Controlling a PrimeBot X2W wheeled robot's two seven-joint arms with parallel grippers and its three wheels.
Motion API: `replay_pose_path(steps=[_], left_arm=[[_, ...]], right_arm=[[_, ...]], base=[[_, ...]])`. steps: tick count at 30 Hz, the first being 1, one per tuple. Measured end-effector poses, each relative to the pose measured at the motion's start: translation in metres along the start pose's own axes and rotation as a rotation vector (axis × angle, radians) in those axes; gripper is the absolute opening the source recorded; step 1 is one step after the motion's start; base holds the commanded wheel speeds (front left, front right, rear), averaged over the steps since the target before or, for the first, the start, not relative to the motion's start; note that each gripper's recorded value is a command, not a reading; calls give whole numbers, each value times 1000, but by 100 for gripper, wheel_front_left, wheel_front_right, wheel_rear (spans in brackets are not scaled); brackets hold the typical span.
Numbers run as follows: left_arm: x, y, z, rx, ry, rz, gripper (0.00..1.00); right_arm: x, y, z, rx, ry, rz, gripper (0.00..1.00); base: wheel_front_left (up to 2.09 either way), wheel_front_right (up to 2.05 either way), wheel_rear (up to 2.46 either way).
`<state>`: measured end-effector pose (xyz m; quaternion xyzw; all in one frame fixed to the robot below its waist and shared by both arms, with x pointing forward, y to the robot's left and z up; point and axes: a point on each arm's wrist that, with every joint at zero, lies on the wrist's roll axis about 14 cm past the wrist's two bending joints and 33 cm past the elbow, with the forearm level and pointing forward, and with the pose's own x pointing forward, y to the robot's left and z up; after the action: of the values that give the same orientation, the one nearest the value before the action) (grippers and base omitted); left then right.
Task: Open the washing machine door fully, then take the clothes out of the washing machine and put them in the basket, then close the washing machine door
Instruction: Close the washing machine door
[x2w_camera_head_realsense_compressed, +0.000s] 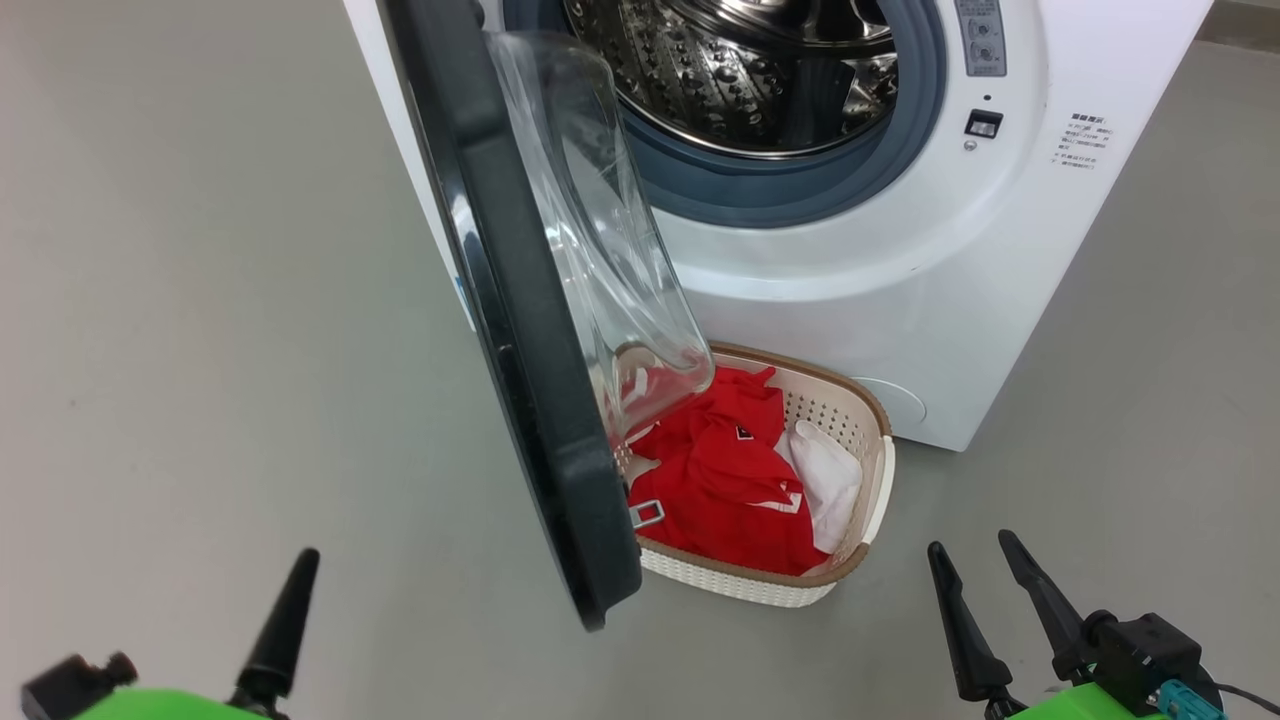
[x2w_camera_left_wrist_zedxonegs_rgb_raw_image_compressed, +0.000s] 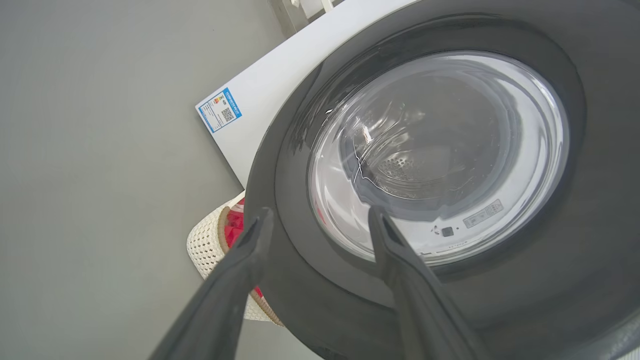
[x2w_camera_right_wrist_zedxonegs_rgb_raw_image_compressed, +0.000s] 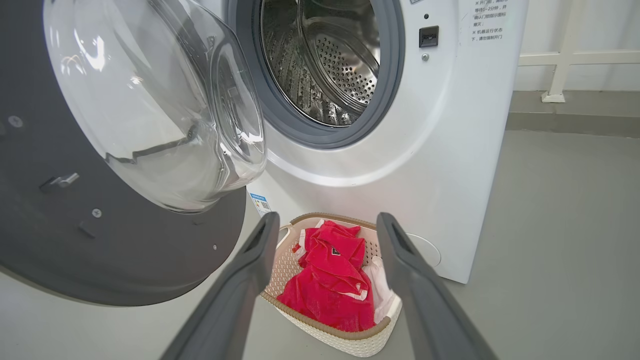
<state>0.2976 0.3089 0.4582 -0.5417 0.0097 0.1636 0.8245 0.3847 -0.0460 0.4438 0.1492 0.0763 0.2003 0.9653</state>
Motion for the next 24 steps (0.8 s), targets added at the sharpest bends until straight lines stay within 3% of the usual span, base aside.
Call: replay_pose_path(steps=[11, 24], left_arm=[[-14, 22, -23, 240, 8, 32, 100], [-11, 13, -28, 679, 3, -32, 100]], right_arm=[[-1, 0, -1, 7, 2, -1, 100], [0, 0, -2, 8, 6, -1, 100]], base=[[0, 0, 0], [0, 0, 0]])
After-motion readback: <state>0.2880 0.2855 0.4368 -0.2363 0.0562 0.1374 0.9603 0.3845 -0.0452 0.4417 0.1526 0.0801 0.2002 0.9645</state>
